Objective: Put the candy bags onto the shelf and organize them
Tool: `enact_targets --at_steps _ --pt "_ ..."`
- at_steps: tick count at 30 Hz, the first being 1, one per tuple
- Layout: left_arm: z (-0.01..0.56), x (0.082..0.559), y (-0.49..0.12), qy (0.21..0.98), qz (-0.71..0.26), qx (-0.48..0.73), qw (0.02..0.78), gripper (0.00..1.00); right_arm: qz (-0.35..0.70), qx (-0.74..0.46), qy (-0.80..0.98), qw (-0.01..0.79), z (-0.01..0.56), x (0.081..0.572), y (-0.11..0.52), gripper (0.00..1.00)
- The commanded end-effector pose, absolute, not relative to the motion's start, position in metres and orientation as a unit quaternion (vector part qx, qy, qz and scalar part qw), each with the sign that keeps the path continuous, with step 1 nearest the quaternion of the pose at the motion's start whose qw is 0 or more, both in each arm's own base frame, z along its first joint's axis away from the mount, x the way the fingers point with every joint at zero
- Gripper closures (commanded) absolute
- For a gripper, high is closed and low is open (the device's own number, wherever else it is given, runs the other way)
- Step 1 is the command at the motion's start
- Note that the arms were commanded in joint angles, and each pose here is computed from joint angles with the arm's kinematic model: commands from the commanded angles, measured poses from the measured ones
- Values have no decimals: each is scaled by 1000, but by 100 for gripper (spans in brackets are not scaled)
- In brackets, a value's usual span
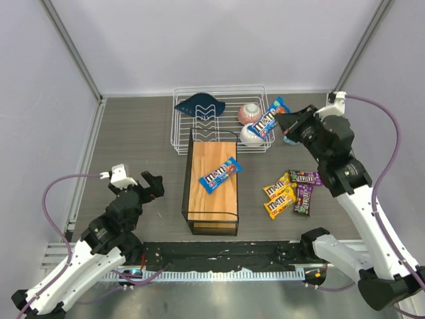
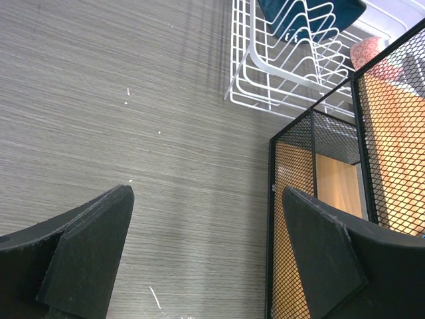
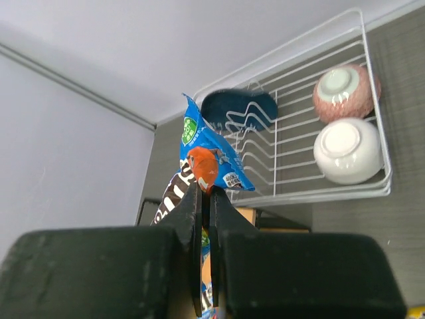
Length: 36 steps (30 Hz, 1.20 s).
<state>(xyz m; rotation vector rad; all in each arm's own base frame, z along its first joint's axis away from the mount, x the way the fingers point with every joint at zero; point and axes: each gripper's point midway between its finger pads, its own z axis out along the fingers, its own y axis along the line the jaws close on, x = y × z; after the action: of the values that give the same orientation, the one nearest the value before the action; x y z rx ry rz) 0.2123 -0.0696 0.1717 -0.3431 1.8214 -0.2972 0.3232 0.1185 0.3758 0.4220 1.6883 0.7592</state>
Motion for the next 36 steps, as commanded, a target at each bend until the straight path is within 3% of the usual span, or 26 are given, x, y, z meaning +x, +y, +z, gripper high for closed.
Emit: enact_targets --at_steps 1,11,20,24,26,31,33,36 --pt "186 214 -70 766 -144 -155 607 0 317 202 726 576 359 294 129 99" --pt "187 215 -70 770 -137 -155 604 0 333 154 770 522 298 225 242 99" --pt "185 213 -68 768 -140 -158 605 0 303 142 785 522 263 187 285 99" --pt "183 213 -69 770 -139 -156 603 0 296 134 781 533 269 175 284 71" --pt "183 214 -69 769 -138 -157 604 0 291 148 771 546 276 178 270 66" --pt "183 215 -70 771 -136 -155 602 0 235 192 737 604 293 189 208 37" --pt "183 215 -71 771 -137 -155 602 0 219 217 725 616 301 197 181 32" --pt "182 215 -71 771 -137 -154 602 0 198 237 728 613 296 207 156 31"
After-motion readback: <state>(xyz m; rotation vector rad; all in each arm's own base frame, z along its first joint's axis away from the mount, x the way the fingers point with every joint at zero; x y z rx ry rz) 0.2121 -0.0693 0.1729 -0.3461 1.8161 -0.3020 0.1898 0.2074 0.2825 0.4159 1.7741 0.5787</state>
